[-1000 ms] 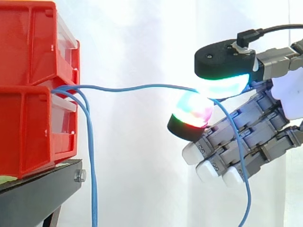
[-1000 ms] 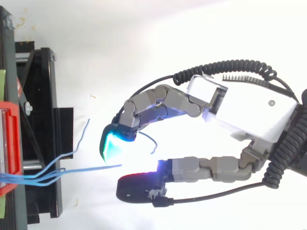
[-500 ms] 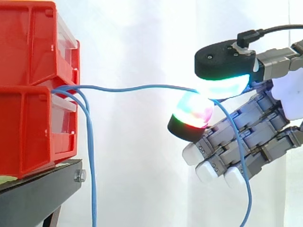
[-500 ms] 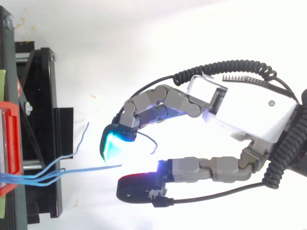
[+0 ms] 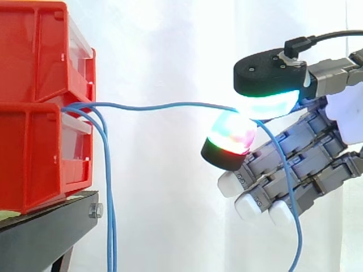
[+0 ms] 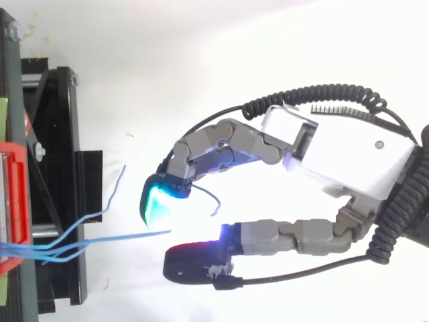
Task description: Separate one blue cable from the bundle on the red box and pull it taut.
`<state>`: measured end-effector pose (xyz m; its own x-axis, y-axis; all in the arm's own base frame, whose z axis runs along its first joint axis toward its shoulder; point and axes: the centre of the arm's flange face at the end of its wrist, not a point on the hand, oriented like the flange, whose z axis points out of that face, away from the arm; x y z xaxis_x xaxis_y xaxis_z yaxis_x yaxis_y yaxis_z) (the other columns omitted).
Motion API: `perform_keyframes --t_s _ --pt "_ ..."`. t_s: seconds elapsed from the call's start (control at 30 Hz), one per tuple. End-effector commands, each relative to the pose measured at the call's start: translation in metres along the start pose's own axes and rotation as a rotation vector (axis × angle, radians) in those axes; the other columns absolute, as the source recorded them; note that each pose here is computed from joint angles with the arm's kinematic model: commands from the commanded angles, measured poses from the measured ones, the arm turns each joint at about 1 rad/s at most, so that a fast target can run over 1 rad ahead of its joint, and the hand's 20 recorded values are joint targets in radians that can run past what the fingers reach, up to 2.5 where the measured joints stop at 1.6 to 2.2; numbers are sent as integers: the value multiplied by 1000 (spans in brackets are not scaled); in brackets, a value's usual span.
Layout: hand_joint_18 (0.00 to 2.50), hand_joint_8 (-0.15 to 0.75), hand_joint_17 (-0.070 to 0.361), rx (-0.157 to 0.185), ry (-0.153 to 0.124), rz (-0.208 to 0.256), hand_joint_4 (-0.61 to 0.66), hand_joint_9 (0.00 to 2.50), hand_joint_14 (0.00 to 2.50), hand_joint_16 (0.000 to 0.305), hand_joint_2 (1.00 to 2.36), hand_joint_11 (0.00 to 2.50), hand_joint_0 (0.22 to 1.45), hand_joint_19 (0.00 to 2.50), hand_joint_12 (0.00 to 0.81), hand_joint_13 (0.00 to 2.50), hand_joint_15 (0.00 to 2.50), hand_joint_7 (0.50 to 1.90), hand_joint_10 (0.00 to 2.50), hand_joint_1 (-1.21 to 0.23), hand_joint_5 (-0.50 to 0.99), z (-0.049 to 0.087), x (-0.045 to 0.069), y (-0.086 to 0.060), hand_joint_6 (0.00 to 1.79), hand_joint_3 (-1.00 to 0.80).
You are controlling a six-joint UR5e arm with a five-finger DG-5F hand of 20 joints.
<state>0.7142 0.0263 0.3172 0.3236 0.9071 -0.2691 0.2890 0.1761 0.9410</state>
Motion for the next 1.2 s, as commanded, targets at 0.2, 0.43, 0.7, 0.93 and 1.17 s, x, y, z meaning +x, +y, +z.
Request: perform_keyframes --t_s 0.2,0.43,0.7,0.93,1.17 --pt "559 195 109 1 0 -1 -265 624 13 49 1007 267 643 518 325 535 377 840 7 -890 -78 0 0 -1 950 -29" --pt "557 192 109 1 0 -1 -270 617 15 48 1007 257 643 517 326 531 377 831 7 -888 -78 0 0 -1 951 -29" --pt "557 192 109 1 0 -1 -264 614 13 49 1006 267 642 518 327 529 385 836 8 -888 -77 0 0 -1 951 -24" --pt "556 192 109 3 0 -2 -265 612 13 49 1007 267 642 520 326 527 381 836 7 -888 -77 0 0 -2 951 -25" --pt "557 190 109 4 0 -3 -270 612 15 49 1006 260 643 521 326 527 382 827 7 -887 -77 0 0 -2 952 -25"
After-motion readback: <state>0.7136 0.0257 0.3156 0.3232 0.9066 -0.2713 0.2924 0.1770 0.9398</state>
